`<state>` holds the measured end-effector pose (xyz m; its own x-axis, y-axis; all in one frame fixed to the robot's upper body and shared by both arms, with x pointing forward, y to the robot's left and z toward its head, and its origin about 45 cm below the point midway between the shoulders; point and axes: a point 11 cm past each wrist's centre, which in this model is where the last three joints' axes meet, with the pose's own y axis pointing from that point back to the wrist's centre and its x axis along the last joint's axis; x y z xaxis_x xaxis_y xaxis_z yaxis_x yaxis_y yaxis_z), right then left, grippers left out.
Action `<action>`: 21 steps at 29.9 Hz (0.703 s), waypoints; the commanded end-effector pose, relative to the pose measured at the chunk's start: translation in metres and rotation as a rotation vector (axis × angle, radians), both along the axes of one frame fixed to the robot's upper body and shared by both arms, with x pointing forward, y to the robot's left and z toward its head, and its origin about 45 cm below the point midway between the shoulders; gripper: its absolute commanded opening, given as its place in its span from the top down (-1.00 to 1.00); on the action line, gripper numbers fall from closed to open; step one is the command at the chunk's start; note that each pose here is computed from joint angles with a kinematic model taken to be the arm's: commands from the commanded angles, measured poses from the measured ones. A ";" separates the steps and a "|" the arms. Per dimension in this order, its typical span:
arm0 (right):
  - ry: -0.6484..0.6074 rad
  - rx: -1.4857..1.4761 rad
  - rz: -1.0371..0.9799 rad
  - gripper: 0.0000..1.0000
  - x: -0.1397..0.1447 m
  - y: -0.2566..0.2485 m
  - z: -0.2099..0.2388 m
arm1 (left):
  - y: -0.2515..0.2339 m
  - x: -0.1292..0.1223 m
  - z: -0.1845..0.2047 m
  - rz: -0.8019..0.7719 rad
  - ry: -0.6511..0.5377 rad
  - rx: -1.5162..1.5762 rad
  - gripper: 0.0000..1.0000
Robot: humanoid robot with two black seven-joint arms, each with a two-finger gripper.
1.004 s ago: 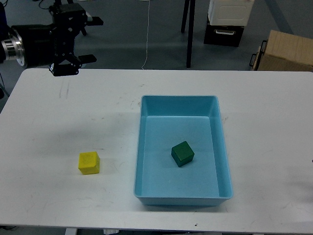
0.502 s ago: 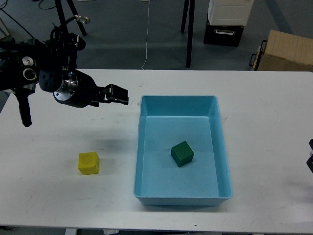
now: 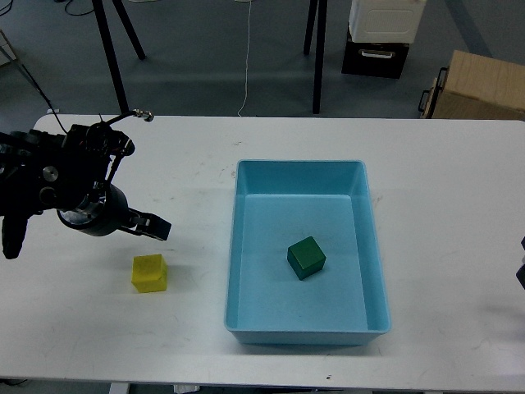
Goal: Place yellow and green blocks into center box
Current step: 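Swing the left gripper down onto the yellow cube and grasp it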
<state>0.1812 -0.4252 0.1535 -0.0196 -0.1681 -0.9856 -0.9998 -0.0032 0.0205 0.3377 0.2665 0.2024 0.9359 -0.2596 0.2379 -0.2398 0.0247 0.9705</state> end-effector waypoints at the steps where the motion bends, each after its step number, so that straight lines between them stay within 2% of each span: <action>1: 0.001 -0.003 0.000 -1.00 0.000 -0.001 0.000 | 0.010 -0.009 -0.013 0.005 0.019 0.006 -0.99; 9: 0.008 0.001 -0.001 -1.00 -0.003 0.000 -0.002 | -0.011 -0.010 -0.003 0.073 0.046 -0.123 -0.99; 16: 0.010 0.007 -0.004 -1.00 -0.004 0.001 -0.003 | -0.005 -0.025 -0.024 0.108 0.106 -0.129 -0.99; 21: 0.012 0.008 0.001 -1.00 -0.004 0.003 -0.004 | -0.009 -0.024 -0.026 0.119 0.106 -0.155 -0.99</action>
